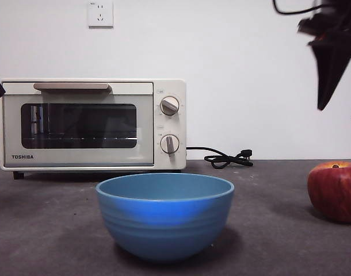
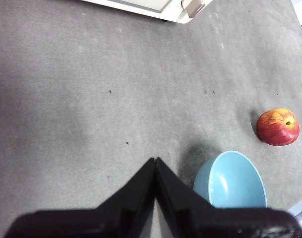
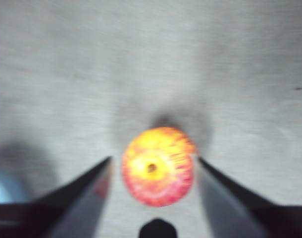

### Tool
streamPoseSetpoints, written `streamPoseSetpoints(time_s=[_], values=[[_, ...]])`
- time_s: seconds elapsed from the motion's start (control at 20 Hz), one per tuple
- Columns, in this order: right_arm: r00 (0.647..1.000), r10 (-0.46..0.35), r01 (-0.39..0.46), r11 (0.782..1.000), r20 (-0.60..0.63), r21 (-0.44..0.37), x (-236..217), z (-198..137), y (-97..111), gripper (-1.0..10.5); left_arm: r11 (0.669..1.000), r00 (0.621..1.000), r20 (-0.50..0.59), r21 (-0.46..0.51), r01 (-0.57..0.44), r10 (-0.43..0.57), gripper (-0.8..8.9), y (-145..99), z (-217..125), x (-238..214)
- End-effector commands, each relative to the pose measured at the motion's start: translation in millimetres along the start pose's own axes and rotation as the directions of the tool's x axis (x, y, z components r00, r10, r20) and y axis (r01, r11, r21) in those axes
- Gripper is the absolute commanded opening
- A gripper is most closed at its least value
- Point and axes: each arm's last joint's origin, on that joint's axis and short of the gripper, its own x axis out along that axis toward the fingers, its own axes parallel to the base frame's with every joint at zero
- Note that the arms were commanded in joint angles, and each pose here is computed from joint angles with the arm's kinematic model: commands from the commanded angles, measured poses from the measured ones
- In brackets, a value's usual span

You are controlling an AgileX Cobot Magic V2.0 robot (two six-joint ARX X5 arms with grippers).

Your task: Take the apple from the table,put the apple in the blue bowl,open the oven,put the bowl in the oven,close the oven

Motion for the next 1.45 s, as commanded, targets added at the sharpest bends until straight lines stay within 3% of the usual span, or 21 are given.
streamPoseSetpoints(time_s=[0.05,0.2,0.35,0.85,1.1,1.45], values=[[0.999,-0.032,0.030,0.999,-0.039,-0.042,8,6,9,5.1,1.000,1.000,-0.013,0.014,0.004,-0.004,-0.04,0,-1,1],[0.995,-0.046,0.039,0.997,-0.090,-0.068,24,8,17,5.1,1.000,1.000,-0.029,0.007,0.000,0.000,-0.04,0,-3,1],[0.977,-0.127,0.114,0.990,-0.170,-0.083,41,6,16,5.1,1.000,0.999,-0.047,0.000,-0.004,0.004,-0.04,1,-5,1],[0.946,-0.149,0.120,0.986,-0.287,-0.115,76,5,18,5.1,1.000,0.997,-0.073,0.002,-0.010,0.011,-0.04,1,-8,0],[0.951,-0.097,0.066,0.992,-0.295,-0.111,92,-2,21,5.1,1.000,0.997,-0.071,0.003,-0.010,0.010,-0.04,1,-7,0],[0.956,-0.127,0.107,0.990,-0.265,-0.088,107,-12,18,4.9,1.000,0.997,-0.074,0.001,-0.011,0.011,-0.04,1,-8,0]])
